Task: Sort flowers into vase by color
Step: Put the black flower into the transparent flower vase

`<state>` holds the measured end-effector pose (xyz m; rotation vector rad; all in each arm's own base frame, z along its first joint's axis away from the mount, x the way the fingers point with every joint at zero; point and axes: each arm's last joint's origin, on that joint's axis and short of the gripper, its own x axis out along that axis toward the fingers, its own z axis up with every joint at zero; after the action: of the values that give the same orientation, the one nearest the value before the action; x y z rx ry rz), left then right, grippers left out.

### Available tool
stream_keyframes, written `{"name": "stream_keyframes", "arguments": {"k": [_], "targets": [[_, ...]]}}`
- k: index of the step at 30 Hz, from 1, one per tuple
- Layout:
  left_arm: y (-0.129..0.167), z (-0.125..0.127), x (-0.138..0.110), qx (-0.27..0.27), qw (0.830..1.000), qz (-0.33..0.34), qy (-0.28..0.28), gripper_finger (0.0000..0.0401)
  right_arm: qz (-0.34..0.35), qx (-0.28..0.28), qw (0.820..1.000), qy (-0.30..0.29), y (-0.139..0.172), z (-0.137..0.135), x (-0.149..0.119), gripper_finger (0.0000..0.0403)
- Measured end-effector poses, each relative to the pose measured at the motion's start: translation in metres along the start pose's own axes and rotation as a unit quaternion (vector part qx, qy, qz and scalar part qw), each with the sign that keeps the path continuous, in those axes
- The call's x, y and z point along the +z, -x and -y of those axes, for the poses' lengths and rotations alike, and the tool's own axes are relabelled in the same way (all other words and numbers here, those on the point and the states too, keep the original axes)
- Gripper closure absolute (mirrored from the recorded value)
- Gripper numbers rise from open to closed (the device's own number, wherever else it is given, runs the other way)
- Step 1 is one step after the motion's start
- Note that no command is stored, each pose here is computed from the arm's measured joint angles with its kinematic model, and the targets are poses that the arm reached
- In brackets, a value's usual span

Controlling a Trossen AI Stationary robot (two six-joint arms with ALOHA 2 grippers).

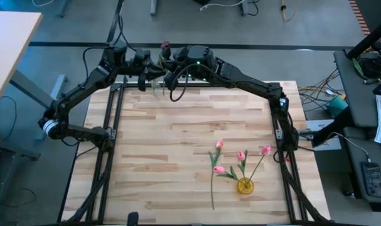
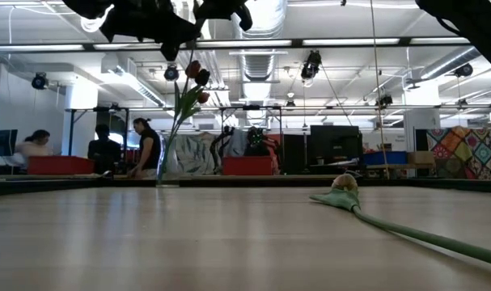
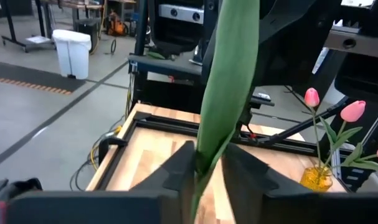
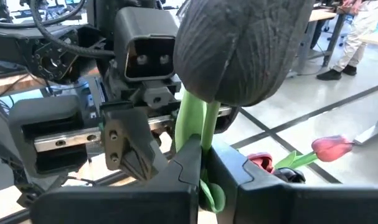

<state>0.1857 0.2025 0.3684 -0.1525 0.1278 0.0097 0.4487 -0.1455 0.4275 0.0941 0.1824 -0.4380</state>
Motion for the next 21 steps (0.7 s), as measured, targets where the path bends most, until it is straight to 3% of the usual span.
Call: {"name": "stream_keyframes", "arguments": {"k": [4, 10, 21], "targets": [[0.000, 0.000, 0.000, -0.002, 1.000, 0.002, -0.003, 0.0390, 0.000, 0.000, 1.000, 0.000, 0.000, 0.000, 0.000, 0.0390], [0.001, -0.001, 0.001, 0.010, 1.000, 0.004, -0.010, 0.0397, 0.001, -0.002, 1.000, 0.011, 0.000, 0.000, 0.001, 0.0377], [0.055, 0.003, 0.020, 0.152, 0.986, 0.038, -0.054, 0.0400, 0.007, -0.002, 1.000, 0.004, 0.009, 0.001, 0.007, 0.0249]]}}
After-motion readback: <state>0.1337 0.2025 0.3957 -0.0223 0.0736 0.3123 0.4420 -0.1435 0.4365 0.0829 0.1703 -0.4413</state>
